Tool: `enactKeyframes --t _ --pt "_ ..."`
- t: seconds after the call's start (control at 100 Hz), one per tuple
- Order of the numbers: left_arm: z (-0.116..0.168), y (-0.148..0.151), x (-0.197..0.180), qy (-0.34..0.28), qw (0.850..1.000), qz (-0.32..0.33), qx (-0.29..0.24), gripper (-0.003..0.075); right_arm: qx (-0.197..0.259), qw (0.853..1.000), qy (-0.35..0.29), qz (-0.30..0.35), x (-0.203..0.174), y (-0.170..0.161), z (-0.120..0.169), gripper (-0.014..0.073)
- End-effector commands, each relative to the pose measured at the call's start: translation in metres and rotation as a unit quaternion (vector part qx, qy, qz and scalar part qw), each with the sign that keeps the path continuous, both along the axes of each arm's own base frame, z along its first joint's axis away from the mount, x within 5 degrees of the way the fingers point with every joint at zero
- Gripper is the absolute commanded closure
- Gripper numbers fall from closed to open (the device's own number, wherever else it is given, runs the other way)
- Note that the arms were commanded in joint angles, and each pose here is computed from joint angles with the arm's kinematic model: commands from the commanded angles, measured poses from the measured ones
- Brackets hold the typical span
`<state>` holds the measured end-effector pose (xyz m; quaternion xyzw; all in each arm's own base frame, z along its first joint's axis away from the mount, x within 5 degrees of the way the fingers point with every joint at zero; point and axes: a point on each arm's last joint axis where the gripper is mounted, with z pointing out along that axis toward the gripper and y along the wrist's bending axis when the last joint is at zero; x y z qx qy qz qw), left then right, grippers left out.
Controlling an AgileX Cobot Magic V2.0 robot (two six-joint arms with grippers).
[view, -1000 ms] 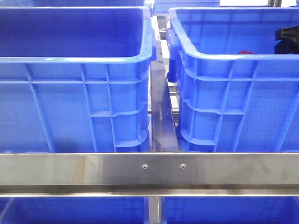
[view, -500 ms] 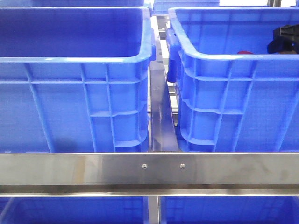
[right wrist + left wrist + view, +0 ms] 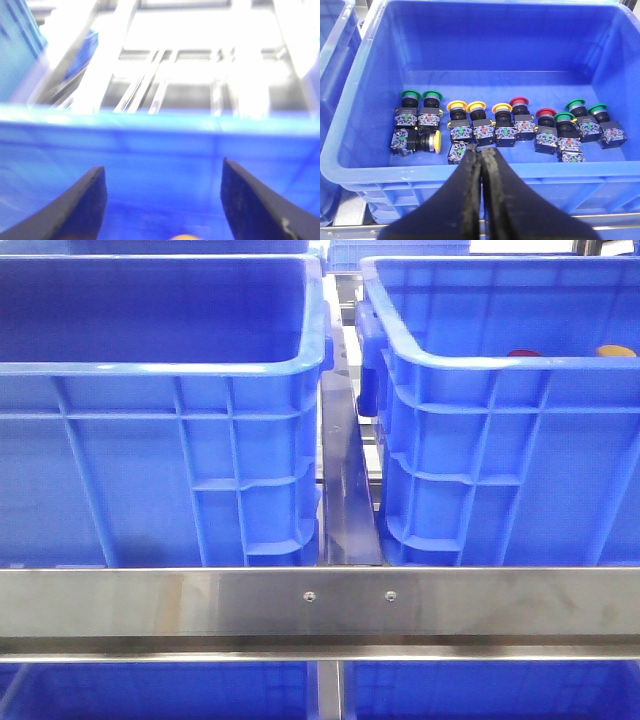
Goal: Pick red and yellow buttons and place in box
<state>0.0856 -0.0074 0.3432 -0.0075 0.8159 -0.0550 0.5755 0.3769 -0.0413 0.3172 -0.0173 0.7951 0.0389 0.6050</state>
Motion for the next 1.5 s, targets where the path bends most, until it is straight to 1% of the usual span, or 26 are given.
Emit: enactKeyframes --t 0.0,0.1,0.26,0.37,0.46,0.68,0.81,0.94,1.11,1.18,1.25,1.37,1.49 --pt "0.014 0.000 0.001 -0.047 0.999 0.004 -0.012 0.0739 0.027 0.998 -0.057 0.003 -0.025 0.012 0.039 0.0084" --pt "0.014 0.000 0.001 -0.047 0.999 0.004 -0.012 0.0739 0.015 0.998 -0.067 -0.002 -0.051 0.024 0.051 0.0084" --pt "0.014 0.000 0.001 -0.047 0.999 0.004 -0.012 0.0739 0.003 0.997 -0.078 -0.024 -0.093 0.036 0.062 0.0085" --pt "0.014 0.000 0.001 -0.047 0.999 0.004 -0.012 0.0739 0.004 0.995 -0.095 -0.016 -0.123 0.042 0.066 0.0085" --pt "0.014 0.000 0.001 -0.047 0.999 0.004 -0.012 0.0739 0.020 0.994 -0.109 -0.016 -0.148 0.044 0.066 0.0085" --pt "0.014 0.000 0.001 -0.047 0.999 0.004 -0.012 0.0739 0.029 0.991 -0.129 -0.019 -0.203 0.045 0.049 0.0085" --pt "0.014 0.000 0.001 -0.047 0.999 0.004 -0.012 0.0739 0.029 0.987 -0.158 -0.018 -0.239 0.045 0.039 0.0085" --pt "0.014 0.000 0.001 -0.047 0.999 0.004 -0.012 0.0739 0.029 0.983 -0.179 -0.017 -0.263 0.046 0.028 0.0085" --pt "0.014 0.000 0.001 -0.047 0.999 0.004 -0.012 0.0739 0.029 0.980 -0.198 -0.016 -0.284 0.046 0.014 0.0100" --pt "0.014 0.000 0.001 -0.047 0.999 0.004 -0.012 0.0739 0.029 0.979 -0.203 -0.016 -0.288 0.046 0.011 0.0154" --pt "0.014 0.000 0.001 -0.047 0.999 0.004 -0.012 0.0739 0.029 0.978 -0.206 -0.016 -0.290 0.046 0.010 0.0248" --pt "0.014 0.000 0.001 -0.047 0.999 0.004 -0.012 0.0739 0.029 0.978 -0.206 -0.016 -0.290 0.046 0.010 0.0461" --pt "0.014 0.000 0.001 -0.047 0.999 0.004 -0.012 0.0739 0.029 0.978 -0.206 -0.016 -0.290 0.046 0.010 0.0643"
